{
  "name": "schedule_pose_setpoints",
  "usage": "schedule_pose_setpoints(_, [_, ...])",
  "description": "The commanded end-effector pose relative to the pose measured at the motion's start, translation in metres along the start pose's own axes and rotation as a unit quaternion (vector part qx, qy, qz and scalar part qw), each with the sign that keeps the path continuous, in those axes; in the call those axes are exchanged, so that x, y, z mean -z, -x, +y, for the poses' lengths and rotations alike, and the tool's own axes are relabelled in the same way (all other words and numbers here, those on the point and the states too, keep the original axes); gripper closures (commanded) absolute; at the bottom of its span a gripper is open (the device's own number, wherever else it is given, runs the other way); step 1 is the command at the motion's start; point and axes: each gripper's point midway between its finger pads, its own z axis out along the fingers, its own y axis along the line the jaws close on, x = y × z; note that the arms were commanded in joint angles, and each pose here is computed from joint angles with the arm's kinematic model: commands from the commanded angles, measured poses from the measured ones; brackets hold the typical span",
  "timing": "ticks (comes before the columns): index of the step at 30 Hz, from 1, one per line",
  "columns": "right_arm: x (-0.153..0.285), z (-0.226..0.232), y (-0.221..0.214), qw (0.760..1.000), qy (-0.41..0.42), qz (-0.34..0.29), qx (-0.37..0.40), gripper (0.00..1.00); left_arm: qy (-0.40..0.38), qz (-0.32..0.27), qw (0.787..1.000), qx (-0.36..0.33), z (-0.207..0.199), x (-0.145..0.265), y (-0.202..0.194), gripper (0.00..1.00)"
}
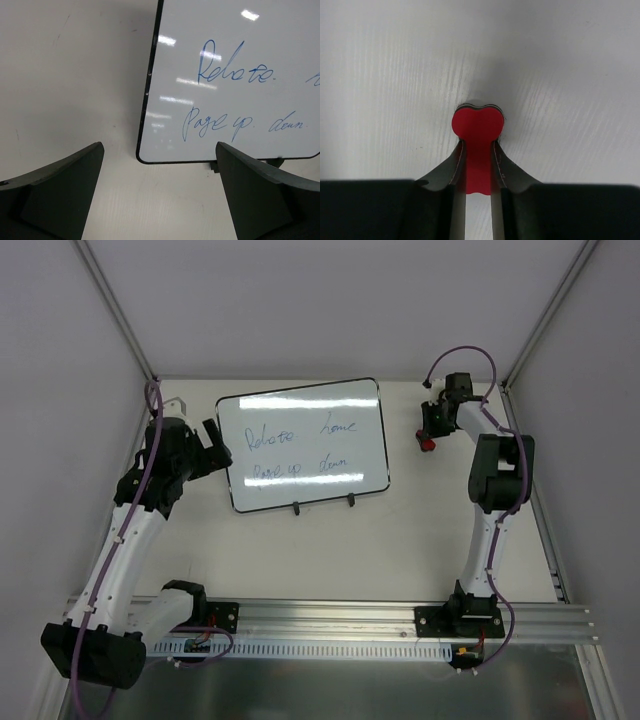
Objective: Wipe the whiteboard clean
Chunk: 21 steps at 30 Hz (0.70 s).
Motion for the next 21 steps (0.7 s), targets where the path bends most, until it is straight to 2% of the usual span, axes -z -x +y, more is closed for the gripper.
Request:
schedule_pose_setpoints(1, [0.04, 0.011, 0.028, 0.999, 0.001, -0.047, 0.013, 0.88, 0.007, 0.014, 0.999, 0.03, 0.008, -0.007, -0.002, 0.03])
schedule_pose_setpoints(7, [0.108, 0.045, 0.052, 0.993, -0.014, -0.105, 0.043, 0.88, 0.001, 0.049, 0.997, 0.058, 0.017, -0.029, -0.008, 0.07])
schedule_pose_setpoints(12, [0.161, 0.086, 0.075, 0.98, -0.018, -0.175, 0.091, 0.9, -0.042, 0.038, 0.995, 0.077, 0.023, -0.058, -0.01, 0.16])
schedule_pose_setpoints(17, [0.184, 0.148, 0.092, 0.963, 0.017, -0.223, 0.15, 0.92, -0.086, 0.033, 0.991, 0.093, 0.034, -0.086, -0.004, 0.19])
schedule_pose_setpoints(21, [0.179, 0.185, 0.096, 0.953, 0.022, -0.24, 0.182, 0.92, -0.135, 0.018, 0.987, 0.084, 0.021, -0.096, 0.008, 0.21])
